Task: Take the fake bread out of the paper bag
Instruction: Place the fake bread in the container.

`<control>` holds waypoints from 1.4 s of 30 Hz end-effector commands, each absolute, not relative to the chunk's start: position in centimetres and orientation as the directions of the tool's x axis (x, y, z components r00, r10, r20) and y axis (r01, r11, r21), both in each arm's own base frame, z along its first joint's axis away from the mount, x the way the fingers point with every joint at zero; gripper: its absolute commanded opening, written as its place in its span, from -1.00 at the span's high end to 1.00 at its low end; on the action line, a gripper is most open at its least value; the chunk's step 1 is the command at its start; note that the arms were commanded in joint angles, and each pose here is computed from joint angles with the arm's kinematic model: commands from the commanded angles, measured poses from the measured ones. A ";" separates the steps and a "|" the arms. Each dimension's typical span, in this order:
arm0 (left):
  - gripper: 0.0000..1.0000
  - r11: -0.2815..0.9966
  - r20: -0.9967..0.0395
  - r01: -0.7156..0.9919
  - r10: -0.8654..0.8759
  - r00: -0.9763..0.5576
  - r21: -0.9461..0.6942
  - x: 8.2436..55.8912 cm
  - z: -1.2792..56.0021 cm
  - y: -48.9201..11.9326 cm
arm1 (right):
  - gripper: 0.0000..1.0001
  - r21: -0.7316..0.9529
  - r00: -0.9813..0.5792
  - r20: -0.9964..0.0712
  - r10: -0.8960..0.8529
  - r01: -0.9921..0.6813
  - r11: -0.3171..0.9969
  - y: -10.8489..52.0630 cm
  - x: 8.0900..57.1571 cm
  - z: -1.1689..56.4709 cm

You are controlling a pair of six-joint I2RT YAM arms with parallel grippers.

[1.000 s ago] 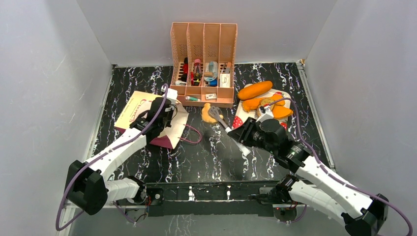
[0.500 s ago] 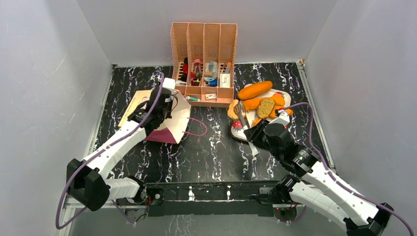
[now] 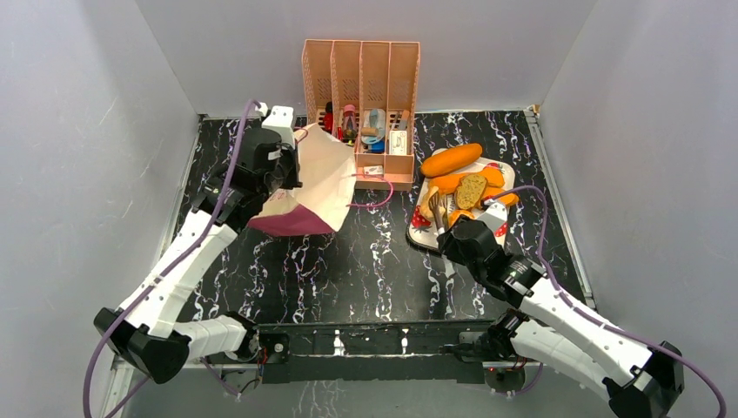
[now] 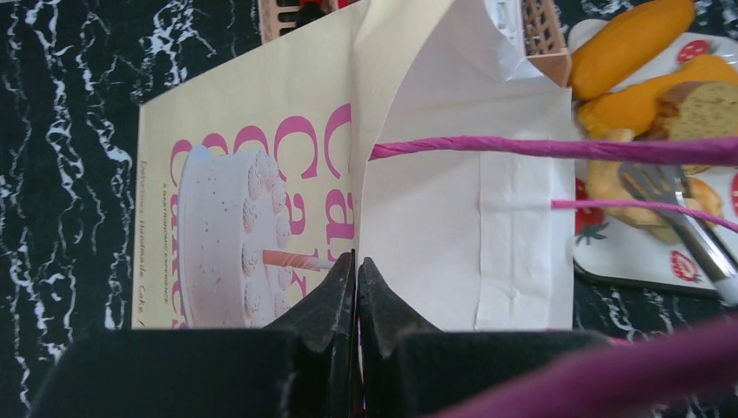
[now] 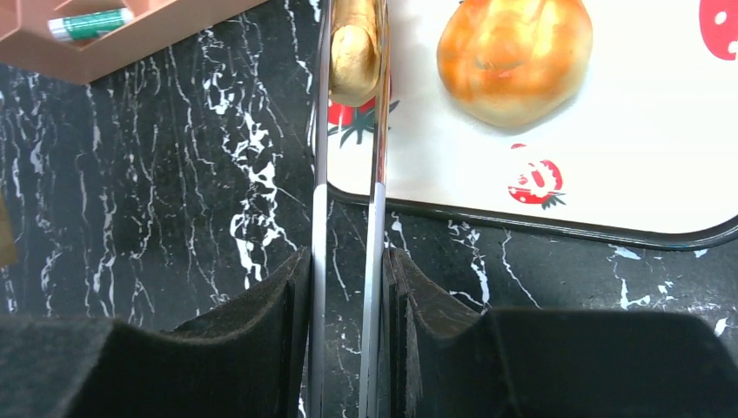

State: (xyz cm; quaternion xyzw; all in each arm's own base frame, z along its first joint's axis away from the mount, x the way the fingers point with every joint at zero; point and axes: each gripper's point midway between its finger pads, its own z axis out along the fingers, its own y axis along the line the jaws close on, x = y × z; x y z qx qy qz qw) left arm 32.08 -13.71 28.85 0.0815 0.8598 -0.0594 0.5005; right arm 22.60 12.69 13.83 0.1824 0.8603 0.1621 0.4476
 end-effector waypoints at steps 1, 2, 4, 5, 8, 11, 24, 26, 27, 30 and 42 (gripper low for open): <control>1.00 0.949 -0.877 0.264 -0.025 -0.481 -0.172 30.1 32.1 -15.4 | 1.00 0.503 -0.436 -0.733 0.523 0.171 0.847 12.6 24.5 15.5; 1.00 0.941 -0.874 0.273 -0.045 -0.483 -0.199 29.9 32.4 -15.7 | 1.00 0.502 -0.437 -0.730 0.525 0.178 0.846 12.4 24.5 15.2; 1.00 0.923 -0.867 0.289 -0.084 -0.492 -0.254 29.5 32.6 -16.5 | 1.00 0.501 -0.442 -0.725 0.529 0.189 0.845 12.1 24.5 14.6; 1.00 0.912 -0.862 0.297 -0.104 -0.496 -0.281 29.4 32.6 -17.0 | 1.00 0.502 -0.448 -0.720 0.530 0.191 0.844 12.1 24.4 14.2; 1.00 0.884 -0.843 0.302 -0.164 -0.513 -0.356 29.1 32.5 -17.9 | 1.00 0.509 -0.478 -0.695 0.537 0.199 0.837 12.1 24.1 12.9; 1.00 0.867 -0.831 0.279 -0.234 -0.505 -0.413 28.9 32.5 -17.9 | 1.00 0.522 -0.499 -0.671 0.548 0.207 0.827 12.2 23.8 11.9; 1.00 0.662 -0.644 0.191 -0.552 -0.530 -0.725 29.4 29.9 -18.5 | 0.26 0.521 -0.515 -0.640 0.570 0.254 0.815 11.6 22.8 10.2; 1.00 0.625 -0.623 0.208 -0.574 -0.532 -0.753 29.7 30.2 -18.9 | 0.20 0.522 -0.511 -0.642 0.571 0.254 0.814 11.5 22.8 10.4; 1.00 0.612 -0.615 0.213 -0.580 -0.534 -0.762 29.9 30.3 -19.0 | 0.19 0.522 -0.511 -0.642 0.572 0.255 0.814 11.5 22.8 10.4; 1.00 0.573 -0.596 0.238 -0.588 -0.547 -0.784 30.3 30.7 -19.7 | 0.18 0.521 -0.509 -0.644 0.572 0.255 0.814 11.4 22.9 10.5; 1.00 0.510 -0.529 0.221 -0.604 -0.596 -0.832 30.9 29.0 -20.5 | 0.16 0.531 -0.444 -0.689 0.572 0.228 0.816 10.7 23.5 14.4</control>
